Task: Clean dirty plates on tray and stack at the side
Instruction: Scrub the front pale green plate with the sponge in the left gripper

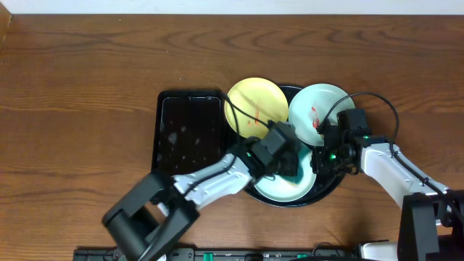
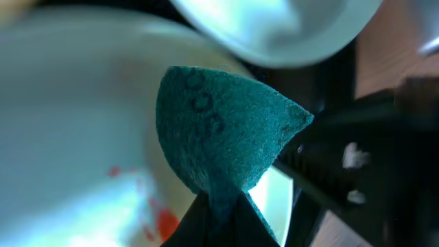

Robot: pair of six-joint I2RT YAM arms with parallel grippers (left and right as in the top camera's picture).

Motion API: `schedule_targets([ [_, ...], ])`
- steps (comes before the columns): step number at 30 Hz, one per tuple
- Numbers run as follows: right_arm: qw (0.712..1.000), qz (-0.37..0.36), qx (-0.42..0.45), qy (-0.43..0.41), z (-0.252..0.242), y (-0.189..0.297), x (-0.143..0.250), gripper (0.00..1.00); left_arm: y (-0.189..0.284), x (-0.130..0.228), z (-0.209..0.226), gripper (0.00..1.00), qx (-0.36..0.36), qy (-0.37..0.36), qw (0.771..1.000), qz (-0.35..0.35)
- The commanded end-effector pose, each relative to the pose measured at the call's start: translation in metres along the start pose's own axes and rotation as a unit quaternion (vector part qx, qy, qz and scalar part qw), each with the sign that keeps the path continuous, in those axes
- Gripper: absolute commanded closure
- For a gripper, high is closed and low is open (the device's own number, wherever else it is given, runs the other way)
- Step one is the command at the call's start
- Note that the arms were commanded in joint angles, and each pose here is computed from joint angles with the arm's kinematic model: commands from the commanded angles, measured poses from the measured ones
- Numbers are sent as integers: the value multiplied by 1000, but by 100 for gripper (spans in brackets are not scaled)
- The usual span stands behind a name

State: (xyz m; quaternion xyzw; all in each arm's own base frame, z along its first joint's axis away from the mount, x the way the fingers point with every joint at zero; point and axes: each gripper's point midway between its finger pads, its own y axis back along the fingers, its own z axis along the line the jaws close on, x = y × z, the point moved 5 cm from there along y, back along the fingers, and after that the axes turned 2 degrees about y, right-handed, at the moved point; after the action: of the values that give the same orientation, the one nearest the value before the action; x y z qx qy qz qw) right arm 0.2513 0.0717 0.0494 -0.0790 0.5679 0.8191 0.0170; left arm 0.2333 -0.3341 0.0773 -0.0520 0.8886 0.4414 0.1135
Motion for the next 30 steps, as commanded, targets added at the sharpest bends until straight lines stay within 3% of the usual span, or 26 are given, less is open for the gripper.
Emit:
schedule_targets([
  [1, 1000, 10, -2, -1, 1, -3, 4, 99, -9, 3, 3, 93, -13, 40, 999, 5],
  [7, 1000, 13, -2, -2, 1, -3, 5, 99, -1, -4, 66, 93, -200, 51, 977, -60],
  [10, 1000, 13, -2, -2, 1, -3, 5, 99, 13, -13, 87, 93, -251, 62, 963, -80],
  [14, 1000, 15, -1, -3, 1, -3, 6, 99, 28, -27, 78, 93, -209, 69, 973, -72],
  [20, 1000, 16, -1, -3, 1, -3, 6, 99, 53, -32, 6, 93, -36, 15, 998, -56],
  [24, 1000, 16, -1, -3, 1, -3, 6, 99, 49, -21, -12, 93, -17, -9, 998, -54],
  [30, 1000, 16, -1, -3, 1, -3, 7, 99, 27, -5, -7, 93, -49, -12, 998, -43],
])
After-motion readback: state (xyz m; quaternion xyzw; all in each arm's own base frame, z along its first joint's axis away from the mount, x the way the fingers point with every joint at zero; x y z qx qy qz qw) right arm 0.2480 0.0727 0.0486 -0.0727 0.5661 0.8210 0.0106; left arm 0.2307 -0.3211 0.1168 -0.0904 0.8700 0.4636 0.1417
